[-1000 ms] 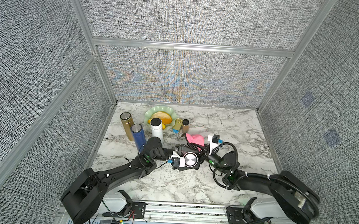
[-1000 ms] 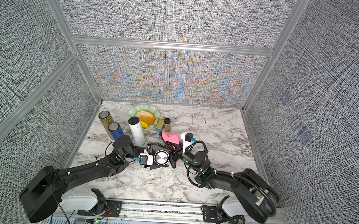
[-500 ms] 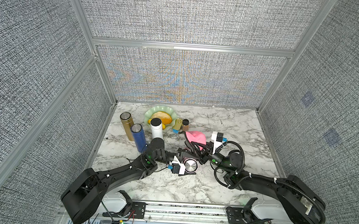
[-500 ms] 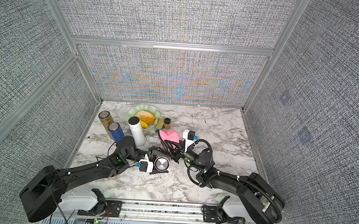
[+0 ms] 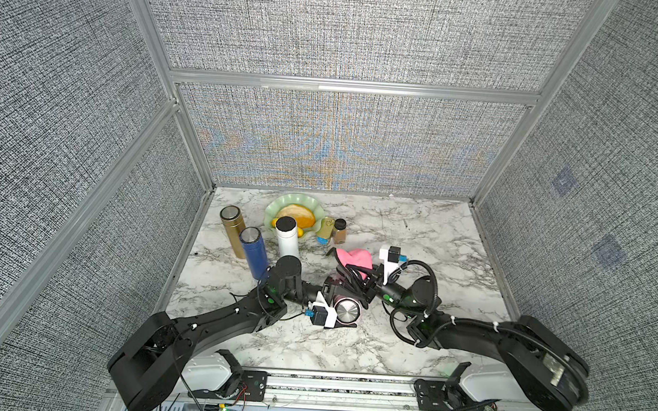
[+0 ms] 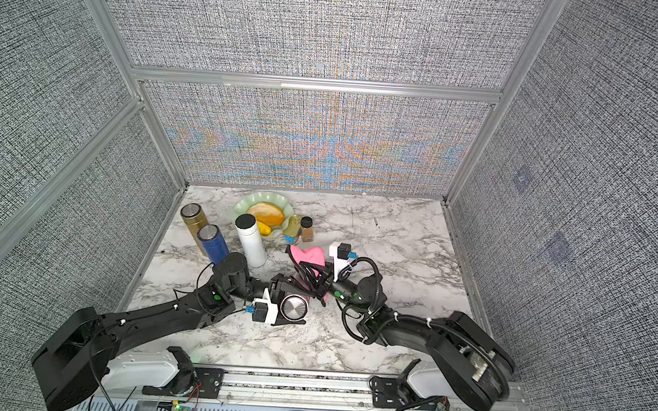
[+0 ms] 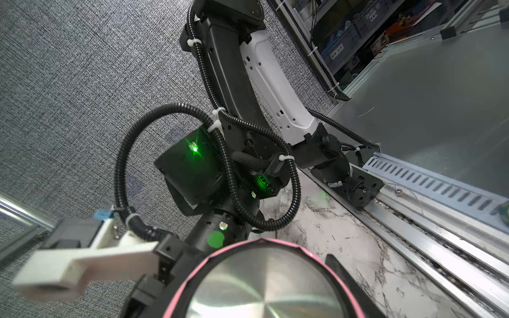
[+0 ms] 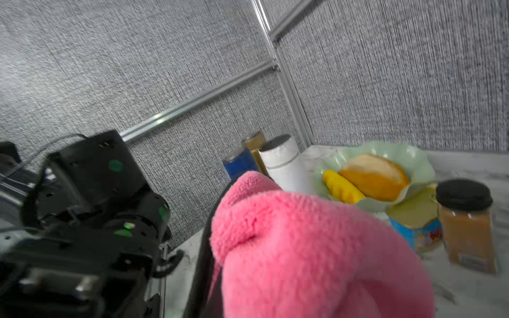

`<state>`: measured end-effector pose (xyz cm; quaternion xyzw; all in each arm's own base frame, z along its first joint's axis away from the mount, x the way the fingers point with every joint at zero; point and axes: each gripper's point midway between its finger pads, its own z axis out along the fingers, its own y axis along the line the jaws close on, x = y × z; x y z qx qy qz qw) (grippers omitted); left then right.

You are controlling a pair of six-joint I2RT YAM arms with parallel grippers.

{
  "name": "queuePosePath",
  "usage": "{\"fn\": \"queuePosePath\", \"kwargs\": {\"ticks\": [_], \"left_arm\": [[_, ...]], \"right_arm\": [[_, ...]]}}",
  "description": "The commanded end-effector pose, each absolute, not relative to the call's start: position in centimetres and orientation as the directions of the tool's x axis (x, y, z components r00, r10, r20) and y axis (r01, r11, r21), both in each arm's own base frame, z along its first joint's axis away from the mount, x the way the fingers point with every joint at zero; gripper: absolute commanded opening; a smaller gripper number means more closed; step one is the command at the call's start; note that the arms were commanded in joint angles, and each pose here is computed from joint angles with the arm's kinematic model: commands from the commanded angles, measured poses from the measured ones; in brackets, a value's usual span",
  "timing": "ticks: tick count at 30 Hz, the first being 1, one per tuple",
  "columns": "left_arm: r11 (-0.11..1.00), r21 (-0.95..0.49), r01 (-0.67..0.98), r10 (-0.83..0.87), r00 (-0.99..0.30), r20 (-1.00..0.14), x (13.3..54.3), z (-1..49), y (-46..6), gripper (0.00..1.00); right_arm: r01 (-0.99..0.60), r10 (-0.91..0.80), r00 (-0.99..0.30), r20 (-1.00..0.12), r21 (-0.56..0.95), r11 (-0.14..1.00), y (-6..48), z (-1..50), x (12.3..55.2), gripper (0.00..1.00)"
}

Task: Wipe the surface of the thermos
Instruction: Wipe the dirt from the surface of the thermos.

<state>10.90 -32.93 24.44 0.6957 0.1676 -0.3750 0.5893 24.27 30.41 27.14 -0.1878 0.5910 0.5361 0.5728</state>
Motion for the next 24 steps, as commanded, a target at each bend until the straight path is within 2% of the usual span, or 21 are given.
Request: {"fn": "queuePosePath", "kwargs": {"ticks": [1,6,8,13,19,24], "left_arm": [[-0.215,0.763,0.609,-0.269,0.714,-0.646,10.4,25.8,-32.7,0.02],[-0.202,0.770,0.605,-0.271,0.721,-0.637,10.3,25.7,-32.7,0.01],[-0.179,0.768,0.614,-0.270,0.720,-0.639,10.3,25.8,-32.5,0.00],[0.015,0.750,0.661,-0.284,0.722,-0.631,11.5,28.6,-31.9,0.00],[0.319,0.515,0.796,-0.317,0.602,-0.733,16.4,33.0,-30.9,0.00],[0.432,0.329,0.840,-0.379,0.500,-0.779,19.1,34.1,-29.9,0.00]], "right_arm": [[-0.842,0.341,-0.274,-0.899,0.396,0.367,30.6,26.8,23.8,0.00],[-0.786,0.298,-0.353,-0.887,0.454,0.420,30.9,21.5,24.4,0.00],[-0.765,0.330,-0.360,-0.873,0.479,0.431,30.2,19.9,24.8,0.00],[-0.775,0.369,-0.320,-0.873,0.465,0.428,29.1,22.0,25.3,0.00],[-0.771,0.377,-0.197,-0.905,0.381,0.510,26.7,26.7,24.3,0.00],[-0.714,0.327,-0.236,-0.915,0.392,0.580,26.5,22.8,24.2,0.00]]}}
